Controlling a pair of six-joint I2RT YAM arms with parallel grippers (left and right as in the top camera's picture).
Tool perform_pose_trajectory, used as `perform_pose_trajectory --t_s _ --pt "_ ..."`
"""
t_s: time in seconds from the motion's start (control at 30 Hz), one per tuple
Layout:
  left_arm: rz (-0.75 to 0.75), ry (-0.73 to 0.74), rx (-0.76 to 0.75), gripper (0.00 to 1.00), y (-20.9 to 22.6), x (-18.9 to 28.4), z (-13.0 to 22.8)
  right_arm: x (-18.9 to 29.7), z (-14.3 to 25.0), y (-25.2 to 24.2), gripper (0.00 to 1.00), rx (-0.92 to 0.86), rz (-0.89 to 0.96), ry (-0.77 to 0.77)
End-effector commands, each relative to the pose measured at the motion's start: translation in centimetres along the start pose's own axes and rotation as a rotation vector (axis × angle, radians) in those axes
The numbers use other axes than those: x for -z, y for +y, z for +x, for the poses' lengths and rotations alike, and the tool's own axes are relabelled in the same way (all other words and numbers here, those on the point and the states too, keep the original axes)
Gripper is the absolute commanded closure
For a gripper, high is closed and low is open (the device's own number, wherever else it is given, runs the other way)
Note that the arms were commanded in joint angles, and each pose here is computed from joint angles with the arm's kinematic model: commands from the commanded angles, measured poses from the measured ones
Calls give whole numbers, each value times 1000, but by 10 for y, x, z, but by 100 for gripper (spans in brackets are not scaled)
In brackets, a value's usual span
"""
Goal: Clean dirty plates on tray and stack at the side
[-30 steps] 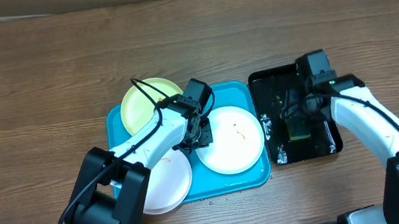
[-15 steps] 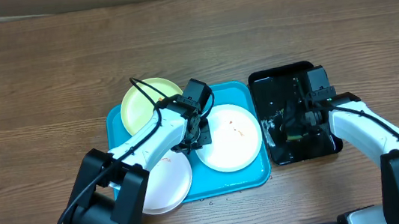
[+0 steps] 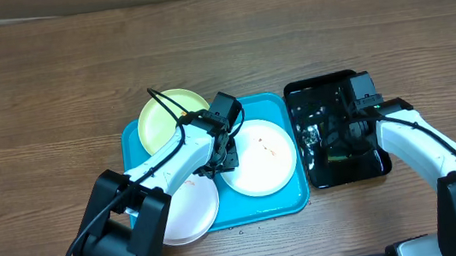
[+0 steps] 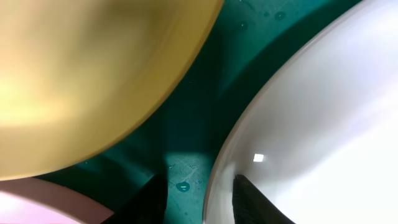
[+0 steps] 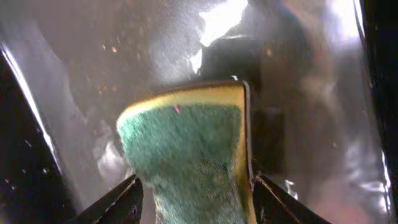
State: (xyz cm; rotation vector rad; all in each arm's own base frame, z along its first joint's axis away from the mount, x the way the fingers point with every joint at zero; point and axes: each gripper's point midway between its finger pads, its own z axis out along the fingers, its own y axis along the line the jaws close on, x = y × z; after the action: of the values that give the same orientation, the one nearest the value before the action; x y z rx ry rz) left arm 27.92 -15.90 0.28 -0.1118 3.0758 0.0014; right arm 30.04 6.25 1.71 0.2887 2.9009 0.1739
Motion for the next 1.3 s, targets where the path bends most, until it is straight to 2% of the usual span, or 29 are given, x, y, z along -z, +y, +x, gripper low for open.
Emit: perform_pose_trajectory --t_s 0.0,0.1,0.2,0.33,0.47,0.53,0.7,0.9,1.03,1.13,1.27 --pt "-68 31 24 64 14 -15 10 -8 9 -4 45 11 15 7" --pt "-49 30 24 74 10 -15 9 -10 8 -3 56 11 10 -5" --pt "-29 11 -6 64 6 -16 4 -10 4 -2 57 11 4 -20" --pt "21 44 -7 62 -3 -16 10 -10 4 -2 53 9 4 -20" --pt "79 87 -9 55 -13 -15 17 -10 5 -2 52 9 5 -19" --pt "73 96 -10 62 -11 -14 20 -10 5 -2 50 9 5 -19" --pt "74 81 -80 94 -11 -15 17 -10 5 -2 48 9 5 -16" --pt "40 -15 -202 95 -10 -11 -6 -10 6 -2 45 9 6 -15" --pt "-22 -67 -248 87 -4 -2 -21 -10 6 -3 44 8 7 -12" --pt "-64 -72 -247 75 0 9 -27 -10 7 -3 44 8 8 -11" --pt "-36 -10 -246 43 -6 25 -21 -10 7 -3 44 8 8 -11"
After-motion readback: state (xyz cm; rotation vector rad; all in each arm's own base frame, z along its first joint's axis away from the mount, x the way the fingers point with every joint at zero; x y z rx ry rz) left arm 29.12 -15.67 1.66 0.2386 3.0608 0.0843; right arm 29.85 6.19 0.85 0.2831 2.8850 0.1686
